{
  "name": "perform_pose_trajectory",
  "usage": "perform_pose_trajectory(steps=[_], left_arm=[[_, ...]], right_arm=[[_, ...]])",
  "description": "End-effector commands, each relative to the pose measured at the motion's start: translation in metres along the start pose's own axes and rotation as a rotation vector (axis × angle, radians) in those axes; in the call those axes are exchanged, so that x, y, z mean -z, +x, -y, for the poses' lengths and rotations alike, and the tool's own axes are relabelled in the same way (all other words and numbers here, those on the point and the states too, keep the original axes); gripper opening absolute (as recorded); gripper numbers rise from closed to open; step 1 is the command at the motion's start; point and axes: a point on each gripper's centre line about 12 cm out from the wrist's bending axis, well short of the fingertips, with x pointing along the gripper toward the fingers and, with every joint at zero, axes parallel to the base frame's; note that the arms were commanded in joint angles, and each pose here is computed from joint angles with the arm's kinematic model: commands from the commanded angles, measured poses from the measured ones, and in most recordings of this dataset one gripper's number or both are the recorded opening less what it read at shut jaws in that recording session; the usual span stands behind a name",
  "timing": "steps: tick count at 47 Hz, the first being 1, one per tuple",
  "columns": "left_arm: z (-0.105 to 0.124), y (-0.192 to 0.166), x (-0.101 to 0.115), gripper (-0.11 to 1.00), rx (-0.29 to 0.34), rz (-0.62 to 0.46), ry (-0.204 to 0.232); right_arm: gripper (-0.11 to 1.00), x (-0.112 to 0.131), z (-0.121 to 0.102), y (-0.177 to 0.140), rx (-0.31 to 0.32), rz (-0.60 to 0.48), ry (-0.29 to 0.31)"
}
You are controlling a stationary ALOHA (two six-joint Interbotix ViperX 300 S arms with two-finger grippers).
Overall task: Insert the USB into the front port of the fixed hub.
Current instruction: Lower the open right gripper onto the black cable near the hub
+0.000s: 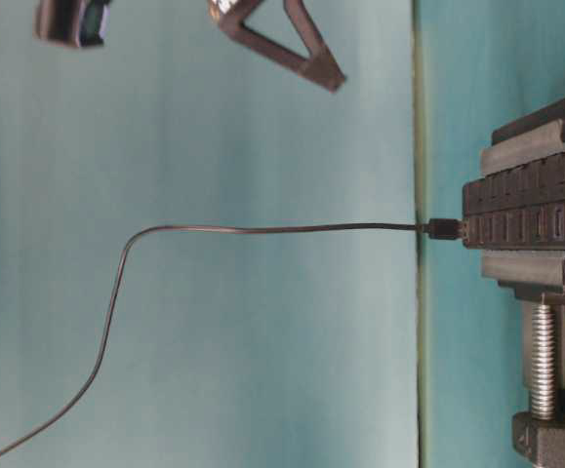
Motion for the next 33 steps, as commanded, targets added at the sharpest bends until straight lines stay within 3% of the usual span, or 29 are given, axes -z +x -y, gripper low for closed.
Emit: perform_pose_trajectory(steps=[1,33], left_arm=[[0.002,-0.001,-0.011,0.0,0.006,0.028,0.004],[0.002,0.0,-0.007,0.0,0.007,0.015,-0.008]], right_arm=[[-0.02,-0.017,-0.003,0.003,-0.005,0.032,-0.008],[-0.02,-0.028,-0.018,0.057,-0.022,-0.084,-0.039]])
